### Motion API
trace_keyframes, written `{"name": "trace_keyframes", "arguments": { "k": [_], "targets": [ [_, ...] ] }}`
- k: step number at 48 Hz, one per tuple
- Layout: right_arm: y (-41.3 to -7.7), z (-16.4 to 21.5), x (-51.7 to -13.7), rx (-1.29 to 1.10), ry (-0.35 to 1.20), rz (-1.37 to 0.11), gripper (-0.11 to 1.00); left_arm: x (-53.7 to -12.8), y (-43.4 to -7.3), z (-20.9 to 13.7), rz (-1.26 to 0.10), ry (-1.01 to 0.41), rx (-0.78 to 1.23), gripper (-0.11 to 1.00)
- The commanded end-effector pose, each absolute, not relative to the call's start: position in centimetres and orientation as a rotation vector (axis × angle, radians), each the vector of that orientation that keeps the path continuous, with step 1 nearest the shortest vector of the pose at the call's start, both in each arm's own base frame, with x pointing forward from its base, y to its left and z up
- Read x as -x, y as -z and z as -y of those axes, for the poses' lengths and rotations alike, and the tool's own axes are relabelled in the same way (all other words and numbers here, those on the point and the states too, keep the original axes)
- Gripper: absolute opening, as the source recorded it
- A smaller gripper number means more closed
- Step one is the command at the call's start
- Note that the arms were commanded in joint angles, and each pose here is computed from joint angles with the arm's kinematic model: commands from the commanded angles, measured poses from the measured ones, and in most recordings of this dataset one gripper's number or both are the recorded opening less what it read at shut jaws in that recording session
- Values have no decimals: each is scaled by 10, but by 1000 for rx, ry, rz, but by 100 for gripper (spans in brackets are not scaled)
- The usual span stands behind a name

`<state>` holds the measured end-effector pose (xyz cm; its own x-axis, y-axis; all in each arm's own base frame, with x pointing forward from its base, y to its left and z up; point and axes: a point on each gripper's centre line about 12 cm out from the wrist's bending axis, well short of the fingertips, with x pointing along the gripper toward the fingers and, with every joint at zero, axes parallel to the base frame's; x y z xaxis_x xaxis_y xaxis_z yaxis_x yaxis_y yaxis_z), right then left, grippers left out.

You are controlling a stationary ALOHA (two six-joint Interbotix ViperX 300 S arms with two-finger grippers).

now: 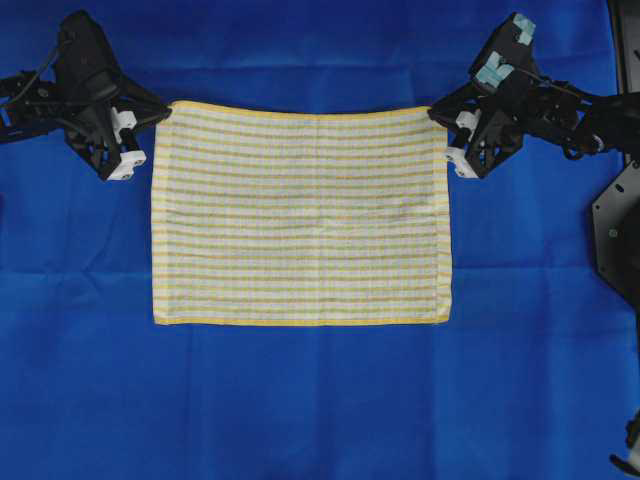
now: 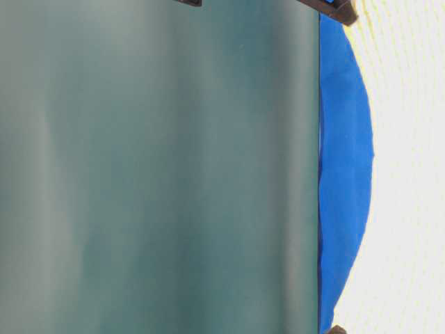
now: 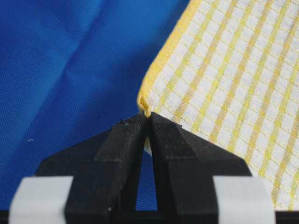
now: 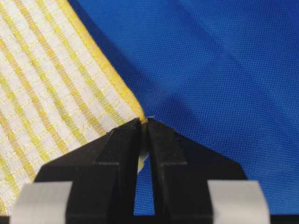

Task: Fold the yellow towel.
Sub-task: 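Lift the top corners and fold them down toward the bottom edge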

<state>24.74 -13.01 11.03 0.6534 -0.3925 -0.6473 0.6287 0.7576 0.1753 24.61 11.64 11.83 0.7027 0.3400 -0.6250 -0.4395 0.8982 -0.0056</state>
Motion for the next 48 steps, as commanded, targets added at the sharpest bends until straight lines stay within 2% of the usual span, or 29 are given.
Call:
{"name": "trace_keyframes", "arguments": {
  "k": [1, 16, 48],
  "targets": [
    [-118, 131, -249, -411, 600, -594, 5, -249, -124, -115, -639, -431, 156, 3],
    [-133, 111, -252, -439, 545, -587, 5, -248, -131, -88, -616, -355, 159, 3],
    [-150, -11, -243, -495, 171, -594, 5, -237, -143, 21, -572, 3, 231, 3]
  ]
}}
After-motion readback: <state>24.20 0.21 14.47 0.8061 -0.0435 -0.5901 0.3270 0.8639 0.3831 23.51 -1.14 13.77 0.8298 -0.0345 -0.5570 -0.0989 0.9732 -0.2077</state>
